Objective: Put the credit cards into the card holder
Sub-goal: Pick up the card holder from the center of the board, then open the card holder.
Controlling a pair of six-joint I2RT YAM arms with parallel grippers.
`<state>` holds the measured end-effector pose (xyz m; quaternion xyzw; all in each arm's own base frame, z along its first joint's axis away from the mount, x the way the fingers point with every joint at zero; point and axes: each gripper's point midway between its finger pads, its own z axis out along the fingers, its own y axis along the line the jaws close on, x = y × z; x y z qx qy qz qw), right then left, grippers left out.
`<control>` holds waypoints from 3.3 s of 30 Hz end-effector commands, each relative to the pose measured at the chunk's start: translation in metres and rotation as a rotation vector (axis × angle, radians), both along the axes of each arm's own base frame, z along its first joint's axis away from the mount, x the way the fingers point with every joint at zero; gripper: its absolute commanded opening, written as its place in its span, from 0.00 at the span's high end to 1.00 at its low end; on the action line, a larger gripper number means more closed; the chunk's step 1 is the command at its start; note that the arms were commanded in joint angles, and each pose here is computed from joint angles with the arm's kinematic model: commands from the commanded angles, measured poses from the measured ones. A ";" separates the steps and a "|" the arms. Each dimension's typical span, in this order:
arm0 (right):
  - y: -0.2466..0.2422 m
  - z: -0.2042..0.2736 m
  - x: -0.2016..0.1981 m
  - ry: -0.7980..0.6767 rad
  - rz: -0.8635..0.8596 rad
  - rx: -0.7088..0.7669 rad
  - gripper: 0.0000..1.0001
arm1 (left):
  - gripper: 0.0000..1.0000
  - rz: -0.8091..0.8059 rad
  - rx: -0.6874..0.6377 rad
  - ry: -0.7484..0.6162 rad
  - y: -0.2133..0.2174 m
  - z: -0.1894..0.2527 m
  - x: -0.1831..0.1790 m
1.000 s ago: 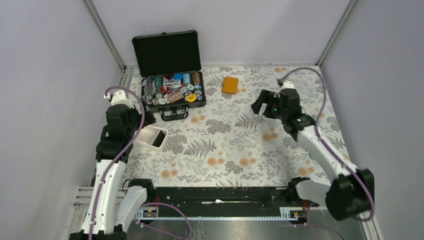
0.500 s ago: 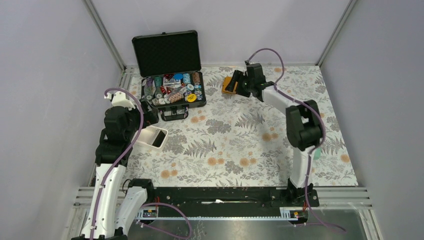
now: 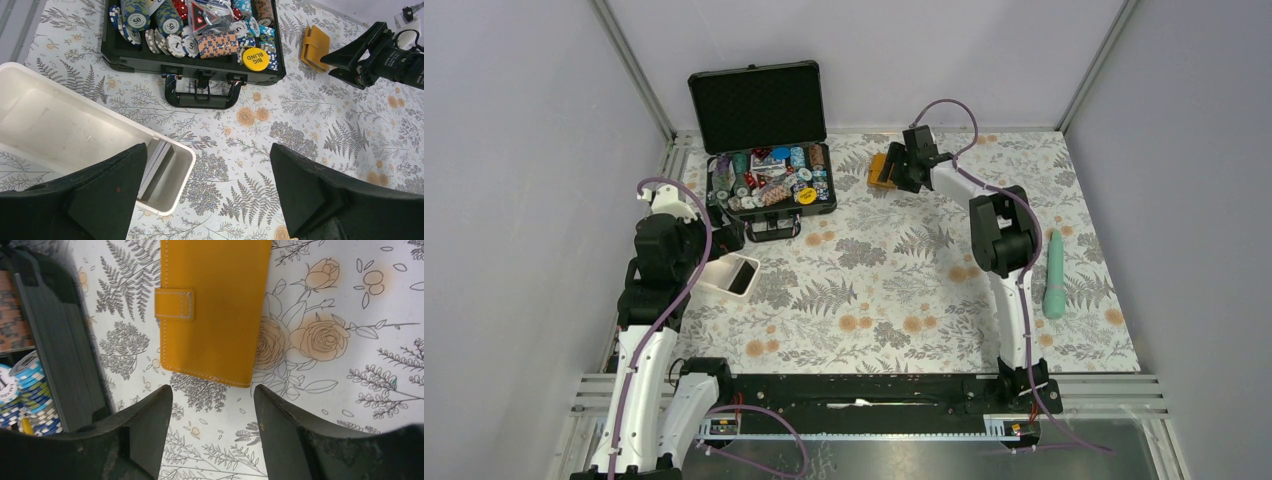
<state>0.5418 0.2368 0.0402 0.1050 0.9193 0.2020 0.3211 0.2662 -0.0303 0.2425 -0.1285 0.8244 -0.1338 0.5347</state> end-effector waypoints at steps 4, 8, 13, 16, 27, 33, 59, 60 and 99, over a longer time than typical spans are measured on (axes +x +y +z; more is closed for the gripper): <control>-0.019 -0.011 0.022 0.001 -0.056 -0.034 0.37 | 0.01 -0.011 -0.013 -0.058 -0.002 0.013 0.006; -0.014 -0.017 0.029 0.012 -0.040 -0.031 0.43 | 0.01 -0.013 -0.014 -0.056 -0.002 0.012 0.006; -0.014 -0.031 0.029 0.049 -0.045 -0.043 0.49 | 0.01 -0.016 -0.016 -0.054 -0.003 0.011 0.006; -0.014 -0.038 0.027 0.067 -0.050 -0.037 0.54 | 0.01 -0.018 -0.017 -0.054 -0.004 0.011 0.006; -0.019 -0.036 0.018 0.080 -0.063 -0.048 1.00 | 0.01 -0.036 -0.025 -0.049 -0.007 0.008 0.005; -0.024 -0.017 -0.016 0.072 -0.034 -0.022 1.00 | 0.01 -0.065 -0.035 -0.040 -0.012 0.005 0.006; 0.017 0.196 -0.263 -0.331 0.241 0.540 1.00 | 0.01 -0.562 -0.804 -0.041 -0.244 0.015 -0.046; 0.017 0.202 -0.268 -0.343 0.256 0.556 1.00 | 0.01 -0.575 -0.816 -0.057 -0.248 0.020 -0.048; -0.025 0.175 -0.323 -0.129 0.129 0.439 0.29 | 1.00 -0.353 0.244 0.115 -0.260 -0.068 -0.099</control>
